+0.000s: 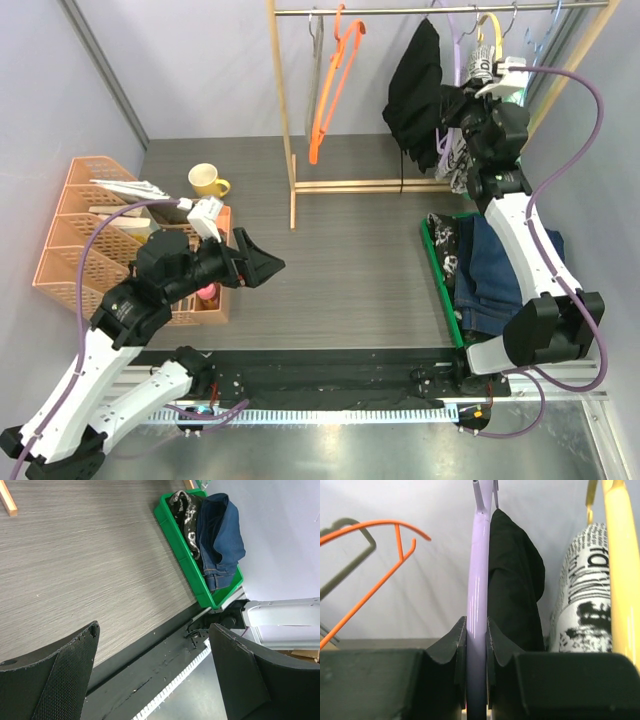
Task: Remove the trousers from the hanger
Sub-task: Grab a hanger with trousers on it with the right arm
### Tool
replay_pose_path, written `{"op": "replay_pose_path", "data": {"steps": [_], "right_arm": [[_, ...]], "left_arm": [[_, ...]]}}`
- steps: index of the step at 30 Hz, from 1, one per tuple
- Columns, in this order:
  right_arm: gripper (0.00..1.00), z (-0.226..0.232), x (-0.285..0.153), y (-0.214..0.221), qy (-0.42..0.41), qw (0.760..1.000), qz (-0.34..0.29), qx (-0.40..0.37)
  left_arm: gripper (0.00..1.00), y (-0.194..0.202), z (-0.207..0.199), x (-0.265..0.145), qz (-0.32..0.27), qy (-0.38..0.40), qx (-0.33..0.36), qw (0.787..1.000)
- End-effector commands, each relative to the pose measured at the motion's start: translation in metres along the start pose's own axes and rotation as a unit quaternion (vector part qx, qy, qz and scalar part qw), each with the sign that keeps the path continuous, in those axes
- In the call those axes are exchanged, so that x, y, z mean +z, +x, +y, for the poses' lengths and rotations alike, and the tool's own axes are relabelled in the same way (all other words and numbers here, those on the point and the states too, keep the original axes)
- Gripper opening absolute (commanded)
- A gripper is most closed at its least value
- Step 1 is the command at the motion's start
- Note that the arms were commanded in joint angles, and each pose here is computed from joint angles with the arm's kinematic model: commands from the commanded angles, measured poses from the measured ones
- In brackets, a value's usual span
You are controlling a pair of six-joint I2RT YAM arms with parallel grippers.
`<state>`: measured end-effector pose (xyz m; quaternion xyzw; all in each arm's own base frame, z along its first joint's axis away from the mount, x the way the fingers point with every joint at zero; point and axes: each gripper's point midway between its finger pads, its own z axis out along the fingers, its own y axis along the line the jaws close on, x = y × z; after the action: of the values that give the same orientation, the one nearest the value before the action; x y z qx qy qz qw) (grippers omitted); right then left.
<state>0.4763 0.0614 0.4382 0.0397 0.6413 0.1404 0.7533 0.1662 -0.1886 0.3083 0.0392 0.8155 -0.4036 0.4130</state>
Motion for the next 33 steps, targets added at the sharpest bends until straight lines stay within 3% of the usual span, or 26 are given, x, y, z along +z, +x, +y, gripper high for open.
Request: {"op": "replay_pose_path", "data": {"steps": [1, 8, 33], "right_arm": [[0.01, 0.024, -0.006, -0.048, -0.058, 0.991, -0.123, 0.015], [0.01, 0.031, -0.016, -0.066, -0.09, 0.973, -0.211, 0.018], [0.01, 0.054, -0.021, -0.098, -0.155, 0.944, -0.288, 0.03]], "left_arm": [[0.89, -0.01, -0.007, 0.002, -0.006, 0.008, 0.015, 1.0], [0.89, -0.009, -0.001, 0.02, 0.008, -0.003, 0.013, 1.0], [0.89, -0.005, 0.012, 0.073, 0.05, -0.027, -0.001, 0.998]]}}
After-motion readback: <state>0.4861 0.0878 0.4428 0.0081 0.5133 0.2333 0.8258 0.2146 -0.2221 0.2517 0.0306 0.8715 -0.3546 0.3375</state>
